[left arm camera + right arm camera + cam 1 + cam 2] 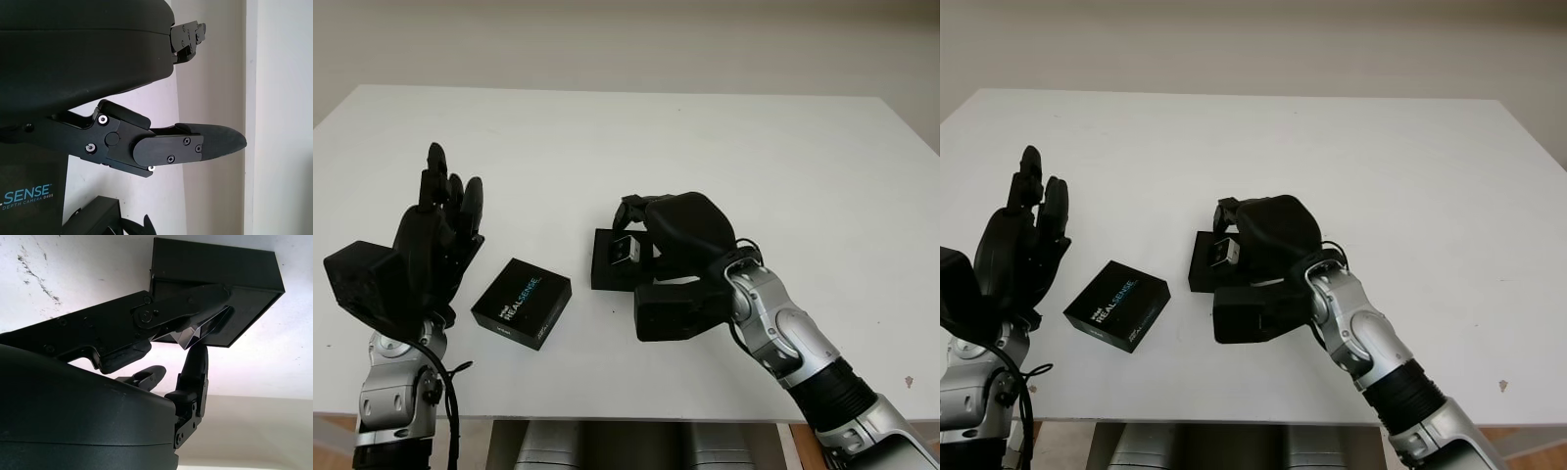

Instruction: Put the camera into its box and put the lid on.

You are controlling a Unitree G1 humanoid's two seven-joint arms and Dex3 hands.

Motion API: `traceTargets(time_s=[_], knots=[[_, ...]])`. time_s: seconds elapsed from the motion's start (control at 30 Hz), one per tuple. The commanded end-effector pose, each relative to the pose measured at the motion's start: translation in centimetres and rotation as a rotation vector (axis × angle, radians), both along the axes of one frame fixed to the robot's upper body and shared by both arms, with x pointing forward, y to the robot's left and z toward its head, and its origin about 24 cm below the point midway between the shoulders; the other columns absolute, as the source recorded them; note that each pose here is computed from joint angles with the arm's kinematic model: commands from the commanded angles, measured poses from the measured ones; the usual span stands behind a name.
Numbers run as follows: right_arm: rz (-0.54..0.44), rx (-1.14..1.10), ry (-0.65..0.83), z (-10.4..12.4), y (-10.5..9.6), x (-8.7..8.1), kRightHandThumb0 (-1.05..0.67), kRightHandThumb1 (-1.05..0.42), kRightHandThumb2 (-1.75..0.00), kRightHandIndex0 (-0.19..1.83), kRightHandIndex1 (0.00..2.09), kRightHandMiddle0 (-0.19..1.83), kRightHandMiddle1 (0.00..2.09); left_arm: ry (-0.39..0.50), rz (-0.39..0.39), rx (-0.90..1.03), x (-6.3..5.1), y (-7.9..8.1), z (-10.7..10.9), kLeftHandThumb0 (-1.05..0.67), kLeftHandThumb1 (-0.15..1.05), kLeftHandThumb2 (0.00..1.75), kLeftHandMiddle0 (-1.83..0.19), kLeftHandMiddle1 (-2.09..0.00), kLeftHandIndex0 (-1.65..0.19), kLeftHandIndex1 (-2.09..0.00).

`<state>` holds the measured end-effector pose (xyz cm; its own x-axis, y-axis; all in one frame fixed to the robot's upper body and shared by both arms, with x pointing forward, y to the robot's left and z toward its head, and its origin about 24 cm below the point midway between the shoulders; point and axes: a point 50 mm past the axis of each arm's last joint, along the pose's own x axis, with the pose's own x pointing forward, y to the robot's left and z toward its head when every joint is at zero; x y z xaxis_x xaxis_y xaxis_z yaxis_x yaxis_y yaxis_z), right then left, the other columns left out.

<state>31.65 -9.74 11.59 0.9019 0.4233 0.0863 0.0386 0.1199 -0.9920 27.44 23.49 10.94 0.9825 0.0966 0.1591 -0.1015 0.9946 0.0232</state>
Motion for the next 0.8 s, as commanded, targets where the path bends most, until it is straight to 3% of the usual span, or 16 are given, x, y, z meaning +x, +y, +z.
traceTargets(time_s=[0.0,0.2,0.43,0.77], knots=[[0.004,-0.02,0.009,-0.77,0.03,-0.16,-0.58,-0.95,-0.06,0.6,0.12,0.48,1.18,-0.011,0.005,-0.001,-0.17,0.11,0.27,-0.7,1.05,0.46,0.18,-0.05,0.19,-0.03],[0.0,-0.085,-0.039,-0.94,-0.13,-0.07,-0.53,-0.97,-0.05,0.63,0.15,0.37,1.56,-0.012,0.007,-0.01,-0.25,0.2,0.28,-0.7,1.05,0.45,0.18,-0.06,0.19,-0.03],[-0.002,-0.135,-0.116,-0.73,-0.29,-0.06,-0.51,-0.96,-0.05,0.65,0.2,0.38,1.46,-0.013,0.001,-0.01,-0.24,0.2,0.37,-0.7,1.05,0.44,0.18,-0.05,0.19,-0.03],[0.018,-0.148,-0.155,-0.27,-0.14,-0.4,-0.47,-0.98,-0.06,0.64,0.34,0.43,1.48,-0.018,0.003,0.0,-0.19,0.19,0.5,-0.7,1.05,0.46,0.18,-0.05,0.19,-0.02]])
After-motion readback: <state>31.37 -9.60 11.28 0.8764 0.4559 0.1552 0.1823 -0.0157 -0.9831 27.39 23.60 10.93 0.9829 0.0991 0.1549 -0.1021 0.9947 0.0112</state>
